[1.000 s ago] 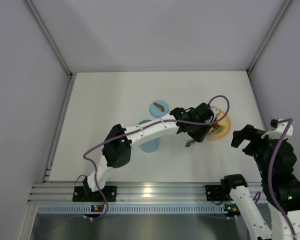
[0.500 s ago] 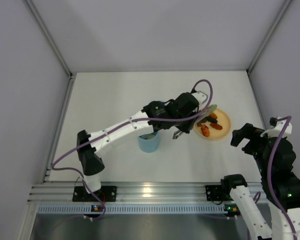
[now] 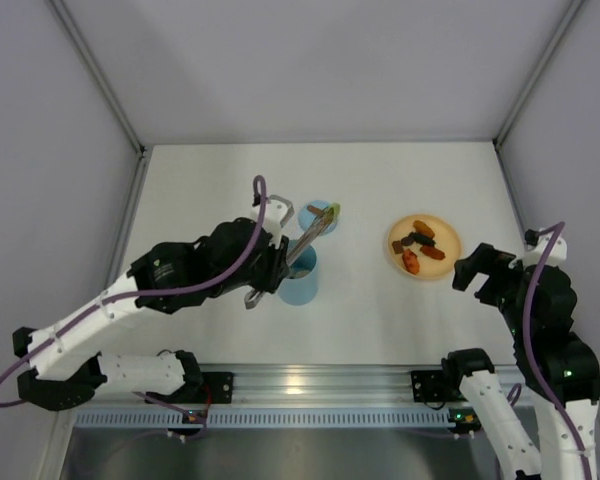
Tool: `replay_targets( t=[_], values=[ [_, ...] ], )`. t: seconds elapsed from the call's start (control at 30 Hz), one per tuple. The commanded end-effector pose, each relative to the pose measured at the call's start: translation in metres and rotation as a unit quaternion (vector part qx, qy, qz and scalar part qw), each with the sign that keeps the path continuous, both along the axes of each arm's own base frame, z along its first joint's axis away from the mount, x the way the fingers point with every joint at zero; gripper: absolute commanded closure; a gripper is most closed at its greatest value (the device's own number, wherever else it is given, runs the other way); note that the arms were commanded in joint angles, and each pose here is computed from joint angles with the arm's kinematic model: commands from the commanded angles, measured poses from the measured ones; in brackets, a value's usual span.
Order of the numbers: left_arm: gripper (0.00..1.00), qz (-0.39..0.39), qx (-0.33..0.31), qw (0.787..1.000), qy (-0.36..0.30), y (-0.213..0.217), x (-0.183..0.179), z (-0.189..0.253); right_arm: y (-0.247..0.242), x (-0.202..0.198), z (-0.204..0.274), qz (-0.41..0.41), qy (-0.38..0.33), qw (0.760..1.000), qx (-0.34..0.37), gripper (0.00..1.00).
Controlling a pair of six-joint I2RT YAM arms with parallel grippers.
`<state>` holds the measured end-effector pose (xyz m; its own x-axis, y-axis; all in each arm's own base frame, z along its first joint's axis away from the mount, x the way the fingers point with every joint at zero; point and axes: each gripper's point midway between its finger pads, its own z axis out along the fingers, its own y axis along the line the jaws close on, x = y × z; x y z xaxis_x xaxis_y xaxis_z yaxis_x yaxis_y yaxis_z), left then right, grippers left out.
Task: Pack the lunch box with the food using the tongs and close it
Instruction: Place the fake food in the packing box.
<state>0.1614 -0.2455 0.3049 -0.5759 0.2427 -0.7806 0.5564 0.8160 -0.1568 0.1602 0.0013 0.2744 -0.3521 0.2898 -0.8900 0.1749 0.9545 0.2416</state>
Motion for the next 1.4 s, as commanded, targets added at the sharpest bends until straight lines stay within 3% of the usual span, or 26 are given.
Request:
replay_targets(
  t=[0.0, 0.43, 1.03, 1.37],
  values=[
    [0.71, 0.033, 0.014, 0.999, 0.018, 0.032, -0.011, -0.014, 0.003, 0.015, 0.006, -0.001, -0.020, 1.000, 0.010, 0.00],
    [0.70, 0.047, 0.025, 0.997, 0.060, 0.070, -0.038, -0.056, 0.006, 0.022, -0.003, 0.001, -0.011, 1.000, 0.016, 0.01],
    [0.61, 0.037, 0.025, 0.996, 0.072, 0.071, -0.045, -0.060, 0.006, 0.023, -0.006, 0.002, -0.008, 1.000, 0.014, 0.00],
    [0.56, 0.039, 0.010, 0.998, 0.049, 0.064, -0.035, -0.037, 0.005, 0.024, -0.002, 0.002, -0.010, 1.000, 0.012, 0.01]
  ],
)
